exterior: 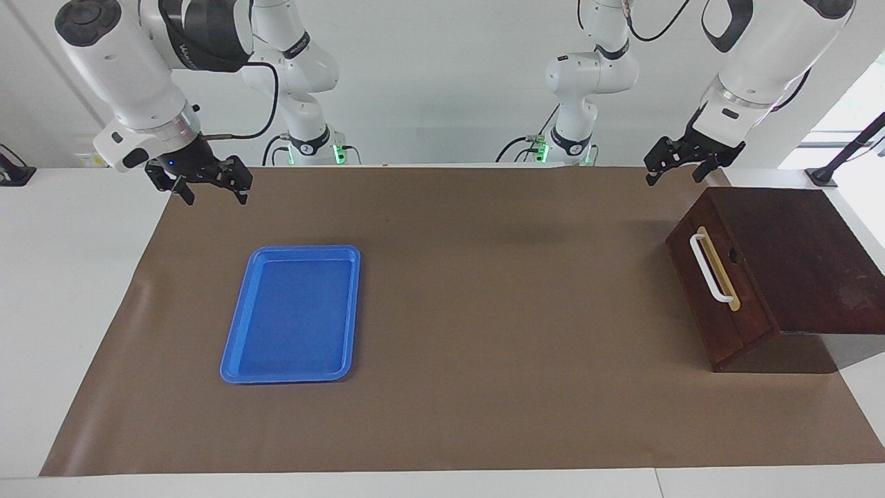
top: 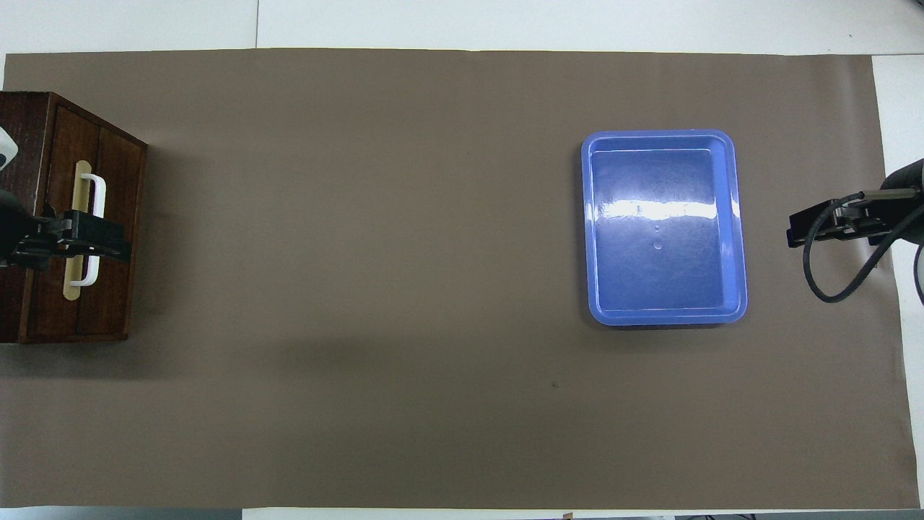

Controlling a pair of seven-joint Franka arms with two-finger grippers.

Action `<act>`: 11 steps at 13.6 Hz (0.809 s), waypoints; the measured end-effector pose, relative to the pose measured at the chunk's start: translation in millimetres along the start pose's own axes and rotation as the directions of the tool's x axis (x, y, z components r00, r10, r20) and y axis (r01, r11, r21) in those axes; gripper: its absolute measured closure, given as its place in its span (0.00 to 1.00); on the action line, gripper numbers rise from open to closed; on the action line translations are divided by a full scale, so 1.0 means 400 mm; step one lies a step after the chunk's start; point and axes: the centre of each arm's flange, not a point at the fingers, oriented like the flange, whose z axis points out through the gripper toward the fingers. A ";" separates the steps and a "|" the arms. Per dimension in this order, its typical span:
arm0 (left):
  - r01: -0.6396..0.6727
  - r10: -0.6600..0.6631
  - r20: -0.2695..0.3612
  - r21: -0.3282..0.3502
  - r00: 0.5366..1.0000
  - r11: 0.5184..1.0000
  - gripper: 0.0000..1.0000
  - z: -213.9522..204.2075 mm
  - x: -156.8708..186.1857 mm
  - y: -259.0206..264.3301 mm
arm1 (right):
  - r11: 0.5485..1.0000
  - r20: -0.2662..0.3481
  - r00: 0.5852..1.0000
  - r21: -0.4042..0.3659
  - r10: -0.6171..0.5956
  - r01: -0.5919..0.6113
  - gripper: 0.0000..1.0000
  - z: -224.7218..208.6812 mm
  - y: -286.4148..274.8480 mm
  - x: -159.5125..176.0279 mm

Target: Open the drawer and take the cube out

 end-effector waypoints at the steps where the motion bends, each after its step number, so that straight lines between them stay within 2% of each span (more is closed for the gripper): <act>1: 0.000 0.000 0.000 0.000 1.000 1.000 0.00 0.000 0.000 0.000 | 1.000 0.000 1.000 0.000 0.000 0.000 0.00 0.000 0.000 0.000; 8: 0.001 -0.001 -0.015 0.000 1.000 1.000 0.00 0.006 0.012 -0.001 | 1.000 0.000 1.000 0.000 -0.002 0.002 0.00 0.000 -0.002 0.000; 11: -0.018 0.022 -0.061 0.060 0.998 0.998 0.00 0.042 0.035 -0.005 | 1.000 0.000 1.000 0.000 -0.002 0.002 0.00 0.000 -0.002 0.000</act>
